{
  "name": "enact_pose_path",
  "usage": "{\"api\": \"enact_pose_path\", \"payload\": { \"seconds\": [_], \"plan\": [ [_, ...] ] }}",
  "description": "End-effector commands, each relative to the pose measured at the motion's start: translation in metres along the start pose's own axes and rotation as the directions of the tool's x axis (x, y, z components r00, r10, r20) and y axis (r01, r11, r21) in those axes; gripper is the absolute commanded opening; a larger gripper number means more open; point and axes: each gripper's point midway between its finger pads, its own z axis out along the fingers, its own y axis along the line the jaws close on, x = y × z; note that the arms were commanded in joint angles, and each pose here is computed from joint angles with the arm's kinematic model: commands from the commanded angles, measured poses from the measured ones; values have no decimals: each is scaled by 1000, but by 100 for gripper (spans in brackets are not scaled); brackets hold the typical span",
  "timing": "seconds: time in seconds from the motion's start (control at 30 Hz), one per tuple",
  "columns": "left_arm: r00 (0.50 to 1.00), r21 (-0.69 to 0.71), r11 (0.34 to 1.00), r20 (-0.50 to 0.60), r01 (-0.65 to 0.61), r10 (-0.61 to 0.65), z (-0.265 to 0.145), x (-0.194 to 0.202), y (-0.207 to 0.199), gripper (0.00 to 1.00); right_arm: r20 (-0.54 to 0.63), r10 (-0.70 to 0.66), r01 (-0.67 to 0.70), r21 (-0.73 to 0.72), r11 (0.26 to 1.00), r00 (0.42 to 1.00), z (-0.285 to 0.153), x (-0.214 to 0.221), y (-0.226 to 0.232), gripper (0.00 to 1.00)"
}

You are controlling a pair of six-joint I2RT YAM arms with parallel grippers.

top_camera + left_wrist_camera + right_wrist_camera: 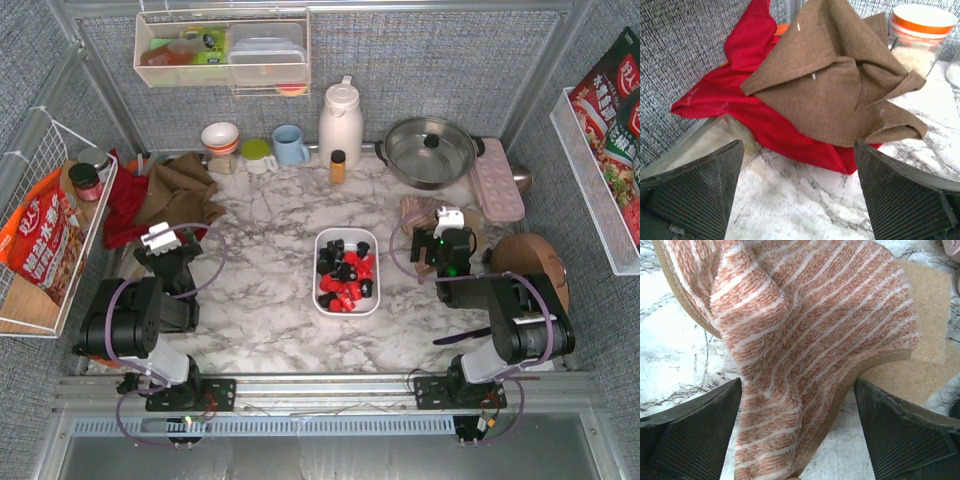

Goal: Mix the coffee capsules in the storage basket

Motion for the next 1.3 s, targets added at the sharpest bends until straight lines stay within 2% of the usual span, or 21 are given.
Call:
{"api": "enact_pose_path", "payload": {
  "seconds": [0.0,1.27],
  "plan": [
    [1000,-28,999,-14,22,-22,0,5,5,99,10,9,-9,1,1000,1000,2,-4,0,99],
    [999,-22,999,-27,25,-25,1,7,3,99,6,14,-14,-8,1000,1000,2,-4,1,99]
  ]
}}
